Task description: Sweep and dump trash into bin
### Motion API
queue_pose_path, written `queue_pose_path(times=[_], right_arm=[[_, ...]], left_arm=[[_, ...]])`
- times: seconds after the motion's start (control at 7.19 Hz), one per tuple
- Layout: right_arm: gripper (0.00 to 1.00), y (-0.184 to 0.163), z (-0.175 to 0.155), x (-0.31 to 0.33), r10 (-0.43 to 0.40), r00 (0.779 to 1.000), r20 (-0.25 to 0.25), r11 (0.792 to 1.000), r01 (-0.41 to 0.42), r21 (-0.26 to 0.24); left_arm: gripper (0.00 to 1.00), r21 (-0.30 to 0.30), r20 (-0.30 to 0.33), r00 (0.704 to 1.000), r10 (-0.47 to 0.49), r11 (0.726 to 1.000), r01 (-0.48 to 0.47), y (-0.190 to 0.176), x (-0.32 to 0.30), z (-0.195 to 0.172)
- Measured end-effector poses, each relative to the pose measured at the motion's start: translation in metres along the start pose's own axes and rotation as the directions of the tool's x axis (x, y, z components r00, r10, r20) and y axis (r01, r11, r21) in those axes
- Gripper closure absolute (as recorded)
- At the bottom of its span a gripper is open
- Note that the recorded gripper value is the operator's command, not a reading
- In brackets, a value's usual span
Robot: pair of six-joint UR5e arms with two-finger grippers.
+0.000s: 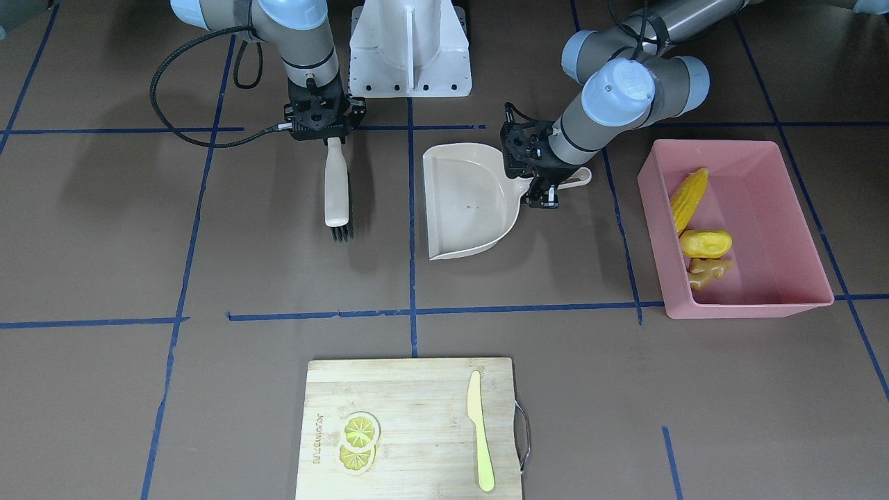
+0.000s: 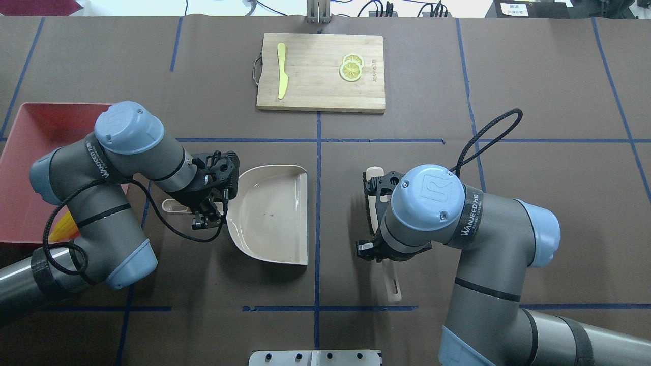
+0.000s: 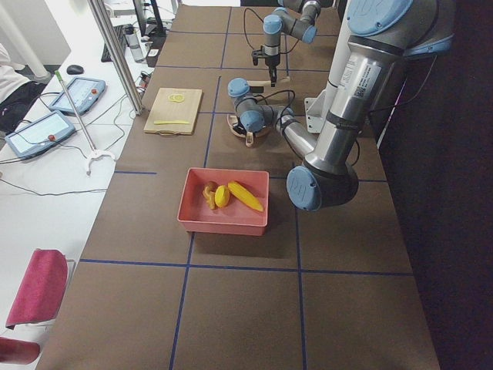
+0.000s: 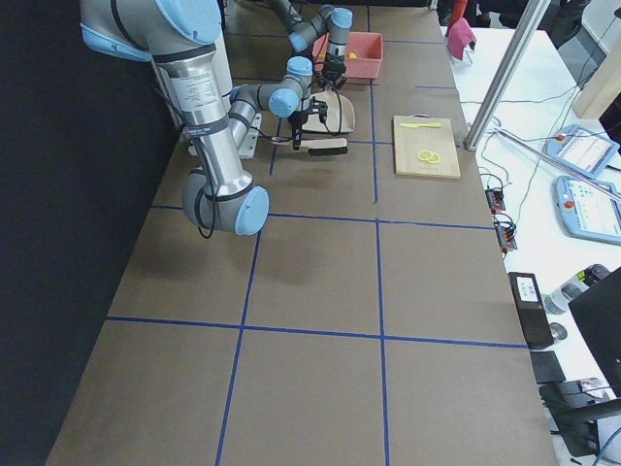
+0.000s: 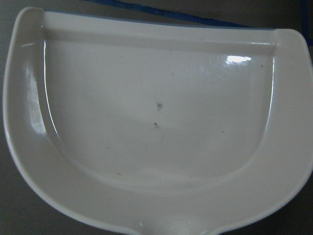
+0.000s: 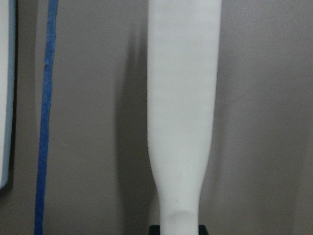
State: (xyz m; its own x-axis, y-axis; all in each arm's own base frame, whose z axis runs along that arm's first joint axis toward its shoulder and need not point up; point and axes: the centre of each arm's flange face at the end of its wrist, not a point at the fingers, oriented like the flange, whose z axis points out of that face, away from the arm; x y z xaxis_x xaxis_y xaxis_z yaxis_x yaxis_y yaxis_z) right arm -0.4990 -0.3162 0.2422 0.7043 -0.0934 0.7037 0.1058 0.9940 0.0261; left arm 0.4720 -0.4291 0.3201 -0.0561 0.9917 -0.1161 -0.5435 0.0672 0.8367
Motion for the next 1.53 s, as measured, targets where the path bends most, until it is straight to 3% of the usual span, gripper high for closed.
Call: queue_pose_path(times=[0.28, 0.42, 1.11, 1.53], right_arm=[[1.00, 0.000, -0.001, 0.000, 0.000, 1.000, 0.001, 1.000, 0.000, 0.000], [1.00, 0.000, -0.001, 0.001, 0.000, 1.000, 0.001, 1.000, 0.000, 0.000], [1.00, 0.000, 0.000, 0.001, 0.000, 1.000, -0.002, 1.000, 0.000, 0.002], [1.00, 0.000, 0.002, 0.003, 0.000, 1.000, -0.007, 1.000, 0.000, 0.003]], left_arm=[[0.25, 0.005, 0.003, 1.000, 0.008, 1.000, -0.008, -0.012, -0.001, 0.004], [0.00, 0.005, 0.003, 1.000, 0.008, 1.000, -0.008, -0.015, -0.002, 0.005], [0.00, -0.012, 0.048, 0.998, -0.048, 0.999, 0.049, -0.003, -0.024, -0.028], [0.00, -0.027, 0.146, 0.979, -0.141, 0.989, 0.146, 0.033, -0.051, -0.100]])
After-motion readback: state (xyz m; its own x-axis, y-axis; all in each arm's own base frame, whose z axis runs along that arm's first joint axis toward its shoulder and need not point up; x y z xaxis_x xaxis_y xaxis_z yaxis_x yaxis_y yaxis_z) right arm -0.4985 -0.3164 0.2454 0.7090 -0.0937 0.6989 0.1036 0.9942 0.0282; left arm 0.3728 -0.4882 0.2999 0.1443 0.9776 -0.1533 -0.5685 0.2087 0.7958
